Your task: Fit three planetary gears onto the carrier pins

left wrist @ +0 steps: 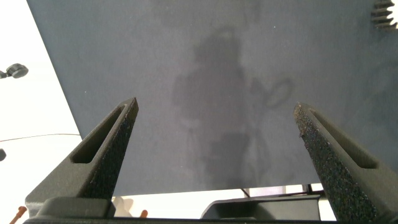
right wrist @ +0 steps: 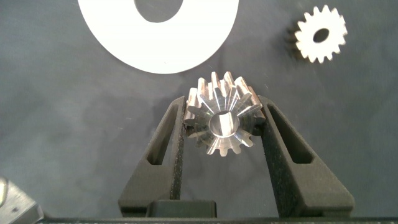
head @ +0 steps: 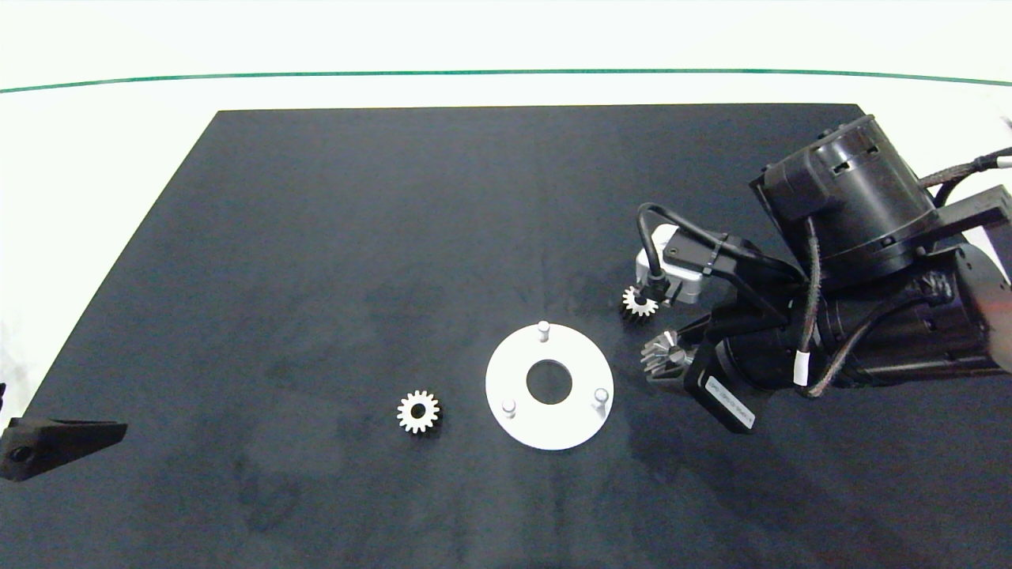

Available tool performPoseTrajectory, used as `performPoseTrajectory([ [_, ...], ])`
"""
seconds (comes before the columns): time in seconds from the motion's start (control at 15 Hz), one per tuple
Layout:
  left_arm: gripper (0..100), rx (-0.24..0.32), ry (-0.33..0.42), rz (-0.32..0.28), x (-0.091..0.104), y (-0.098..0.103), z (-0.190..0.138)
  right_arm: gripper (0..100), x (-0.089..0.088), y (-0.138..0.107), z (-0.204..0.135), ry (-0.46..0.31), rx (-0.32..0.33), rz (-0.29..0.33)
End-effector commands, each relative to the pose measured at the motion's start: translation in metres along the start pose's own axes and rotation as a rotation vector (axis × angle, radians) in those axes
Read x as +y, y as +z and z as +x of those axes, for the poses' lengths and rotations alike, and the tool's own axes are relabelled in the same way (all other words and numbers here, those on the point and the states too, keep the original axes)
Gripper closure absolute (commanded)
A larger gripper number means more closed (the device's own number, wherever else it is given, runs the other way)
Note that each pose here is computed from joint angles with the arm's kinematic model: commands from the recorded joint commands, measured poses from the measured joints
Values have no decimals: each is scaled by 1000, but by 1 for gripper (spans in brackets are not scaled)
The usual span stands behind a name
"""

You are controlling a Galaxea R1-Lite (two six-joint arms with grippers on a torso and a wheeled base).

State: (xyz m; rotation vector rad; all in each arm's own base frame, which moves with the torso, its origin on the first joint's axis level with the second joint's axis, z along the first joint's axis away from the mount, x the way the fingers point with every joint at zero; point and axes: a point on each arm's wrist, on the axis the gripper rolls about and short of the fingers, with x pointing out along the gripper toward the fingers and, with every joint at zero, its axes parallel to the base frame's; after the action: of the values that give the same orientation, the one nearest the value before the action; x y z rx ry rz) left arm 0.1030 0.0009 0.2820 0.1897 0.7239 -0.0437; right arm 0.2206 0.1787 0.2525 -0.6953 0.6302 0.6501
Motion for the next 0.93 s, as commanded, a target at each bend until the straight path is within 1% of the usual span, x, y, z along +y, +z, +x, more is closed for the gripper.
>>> performPoseTrajectory([
  [0.07, 0, -2, 2, 0, 0, -1, -2, 81, 6, 16, 14, 28, 26, -31],
  [0.2, 0, -4, 6, -3, 1, -1, -2, 81, 12, 17, 18, 51, 55, -48],
  [0.33, 0, -12, 9, -4, 1, -1, -4, 81, 16, 18, 26, 65, 71, -60],
  [0.47, 0, -15, 7, -2, 0, -2, -5, 81, 22, 20, 30, 79, 76, -72],
  [0.93, 0, -18, 9, -3, 0, -2, -6, 81, 27, 21, 38, 91, 92, -76],
])
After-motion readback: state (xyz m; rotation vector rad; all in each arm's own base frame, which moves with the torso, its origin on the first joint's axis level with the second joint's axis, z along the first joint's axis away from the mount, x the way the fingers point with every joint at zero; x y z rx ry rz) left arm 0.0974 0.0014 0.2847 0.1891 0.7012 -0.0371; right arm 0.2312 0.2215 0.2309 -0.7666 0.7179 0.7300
